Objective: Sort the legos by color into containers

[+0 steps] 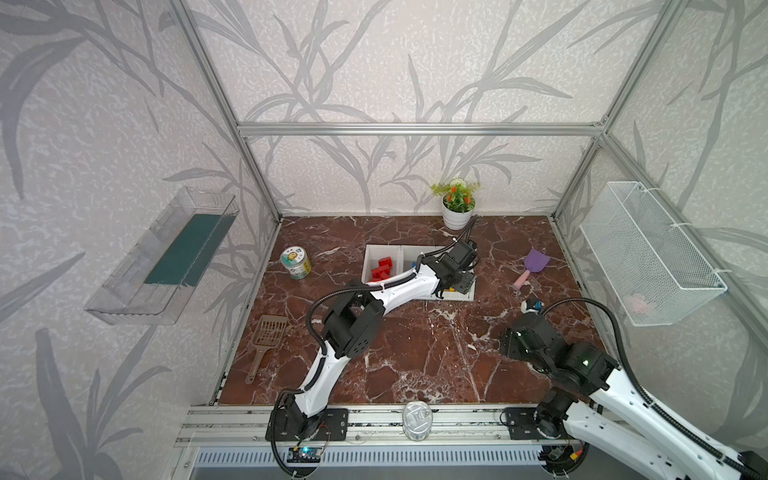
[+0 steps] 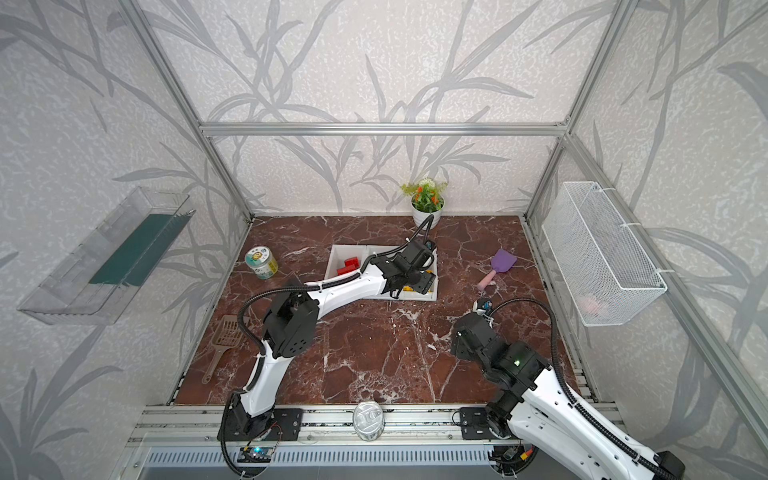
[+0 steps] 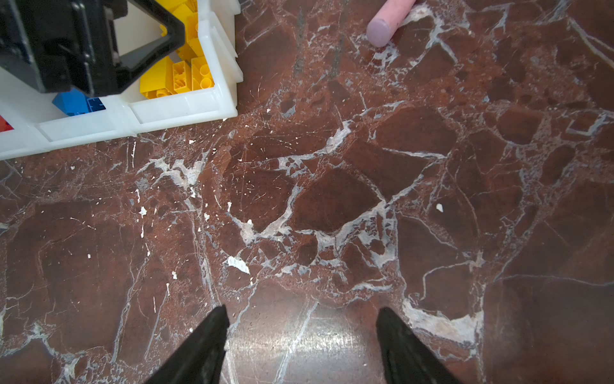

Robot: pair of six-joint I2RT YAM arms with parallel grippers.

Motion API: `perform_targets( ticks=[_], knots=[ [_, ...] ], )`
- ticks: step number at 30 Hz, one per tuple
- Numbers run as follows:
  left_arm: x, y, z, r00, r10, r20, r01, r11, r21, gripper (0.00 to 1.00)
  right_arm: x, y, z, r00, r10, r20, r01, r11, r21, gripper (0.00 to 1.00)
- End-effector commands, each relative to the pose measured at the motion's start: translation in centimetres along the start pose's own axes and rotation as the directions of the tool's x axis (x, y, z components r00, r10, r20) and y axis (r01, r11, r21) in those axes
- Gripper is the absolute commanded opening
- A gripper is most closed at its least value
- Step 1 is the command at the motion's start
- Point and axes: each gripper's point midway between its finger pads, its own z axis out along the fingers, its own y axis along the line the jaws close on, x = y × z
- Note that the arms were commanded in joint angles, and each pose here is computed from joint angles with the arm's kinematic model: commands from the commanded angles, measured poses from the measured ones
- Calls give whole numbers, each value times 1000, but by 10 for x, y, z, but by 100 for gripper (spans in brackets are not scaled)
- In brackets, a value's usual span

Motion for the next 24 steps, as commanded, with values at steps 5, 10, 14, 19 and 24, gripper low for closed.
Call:
perform_targets(
  ticks=[5, 10, 14, 19, 24],
  knots=[
    [-34, 42, -81, 970, -103, 221, 115, 993, -39, 74, -8, -3, 0, 998, -53, 23, 52, 998, 38, 72],
    [-30, 102, -146, 919, -180, 350, 230, 968, -105, 75, -29, 6, 0, 991, -99, 95, 96, 995, 41, 72],
    [-9, 158, -201, 876, -178, 448, 306, 923, -232, 79, -51, 6, 3, 977, -132, 166, 123, 990, 64, 73],
    [45, 217, -260, 812, -142, 567, 418, 818, -395, 92, -79, -9, 12, 955, -109, 275, 76, 989, 127, 73],
    [128, 267, -292, 776, -170, 607, 556, 640, -531, 97, -114, -36, 24, 911, -78, 406, -7, 979, 204, 73]
  ],
)
